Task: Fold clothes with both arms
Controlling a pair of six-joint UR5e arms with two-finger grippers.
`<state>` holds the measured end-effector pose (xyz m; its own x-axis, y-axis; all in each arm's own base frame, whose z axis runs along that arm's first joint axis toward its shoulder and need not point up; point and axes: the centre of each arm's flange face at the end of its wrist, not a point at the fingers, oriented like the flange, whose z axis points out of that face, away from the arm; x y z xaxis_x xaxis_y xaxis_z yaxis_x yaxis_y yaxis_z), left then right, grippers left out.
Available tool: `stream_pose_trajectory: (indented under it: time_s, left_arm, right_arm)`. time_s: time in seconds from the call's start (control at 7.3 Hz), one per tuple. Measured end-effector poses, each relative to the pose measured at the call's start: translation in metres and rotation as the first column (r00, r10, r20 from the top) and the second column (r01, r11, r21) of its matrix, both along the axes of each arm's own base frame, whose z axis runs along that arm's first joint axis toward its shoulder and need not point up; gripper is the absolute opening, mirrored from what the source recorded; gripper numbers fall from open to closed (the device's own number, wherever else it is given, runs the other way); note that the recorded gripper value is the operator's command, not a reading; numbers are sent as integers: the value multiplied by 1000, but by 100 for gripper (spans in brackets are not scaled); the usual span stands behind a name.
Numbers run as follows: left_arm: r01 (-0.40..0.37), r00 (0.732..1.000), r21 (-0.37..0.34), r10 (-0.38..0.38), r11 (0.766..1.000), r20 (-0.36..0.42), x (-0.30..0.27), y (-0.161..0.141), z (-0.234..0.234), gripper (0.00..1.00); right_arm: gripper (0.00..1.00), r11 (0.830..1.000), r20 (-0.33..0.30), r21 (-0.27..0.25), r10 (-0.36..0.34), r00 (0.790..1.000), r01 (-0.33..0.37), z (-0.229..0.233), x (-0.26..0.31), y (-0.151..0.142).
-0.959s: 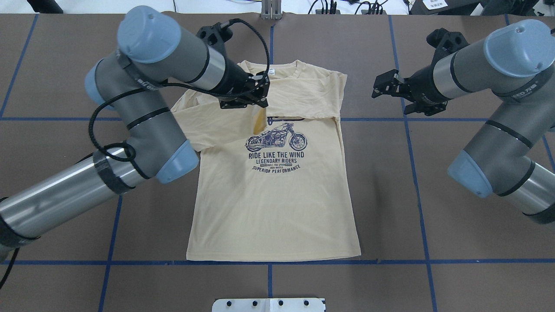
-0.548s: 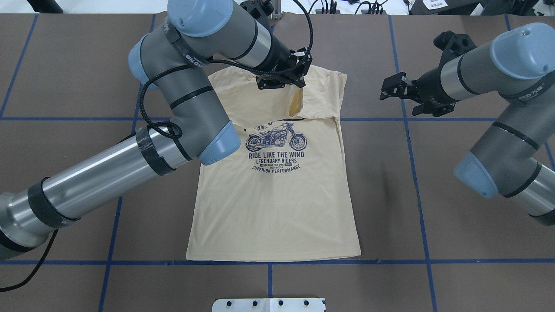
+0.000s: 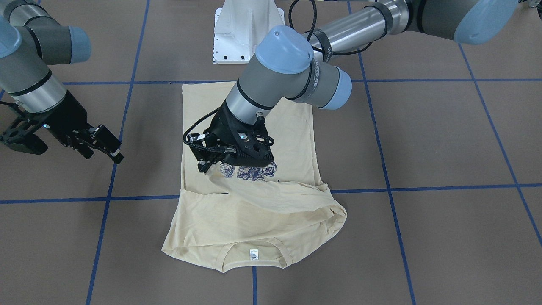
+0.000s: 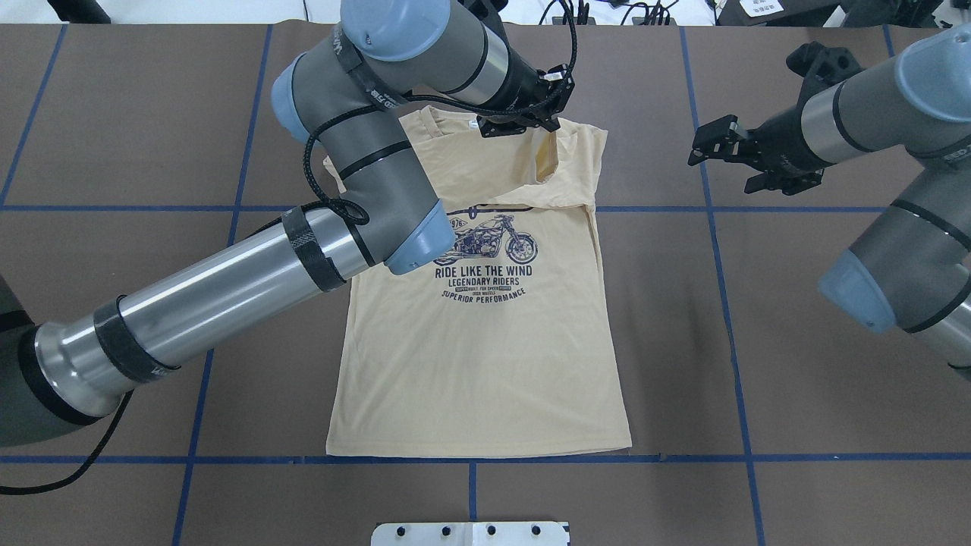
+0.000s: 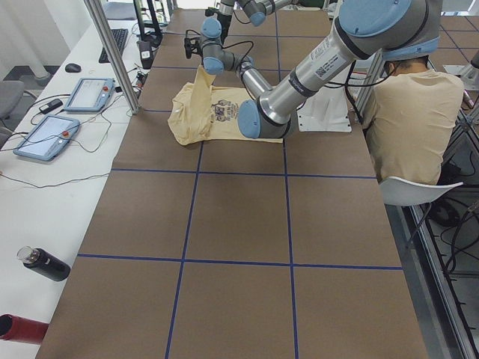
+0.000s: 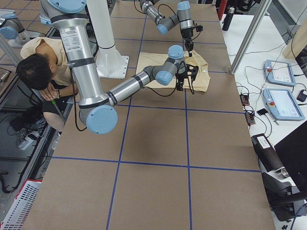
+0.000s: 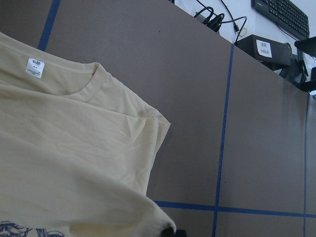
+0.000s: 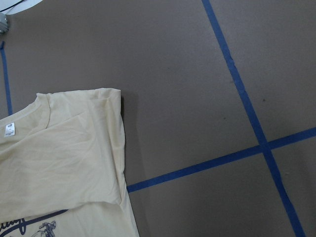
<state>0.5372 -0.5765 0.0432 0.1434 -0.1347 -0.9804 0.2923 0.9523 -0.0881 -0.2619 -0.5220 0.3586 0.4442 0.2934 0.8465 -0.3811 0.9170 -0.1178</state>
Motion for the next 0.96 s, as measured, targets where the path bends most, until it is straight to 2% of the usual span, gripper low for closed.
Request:
stream_pose_trajectory:
  time_s: [0.14, 0.27, 0.41, 0.68, 0.82, 0.96]
  left_arm:
    - [-6, 1000, 6, 6, 1000, -7, 9, 0, -2, 33]
    - [2, 1000, 16, -1, 1000, -17, 22, 0, -7, 72]
    - [23, 999, 25, -23, 999, -25, 34, 2, -13, 95]
    - [41, 999, 31, -40, 999, -34, 35, 6, -18, 94]
    - [24, 999, 30, -22, 999, -42, 19, 11, -16, 94]
    - [7, 999, 36, -5, 999, -54, -6, 22, -3, 94]
  right_arm:
    - [100, 1000, 3, 0, -21, 1000, 21, 13, 27, -4]
    - [100, 999, 0, 4, -40, 999, 40, 27, 51, -5]
    - [100, 999, -3, 6, -50, 999, 50, 37, 65, -4]
    - [100, 998, 2, -4, -60, 998, 60, 39, 61, 0]
    - [100, 998, 29, -32, -50, 998, 51, 29, 36, 11]
    - [100, 998, 68, -67, -7, 998, 11, 15, -4, 31]
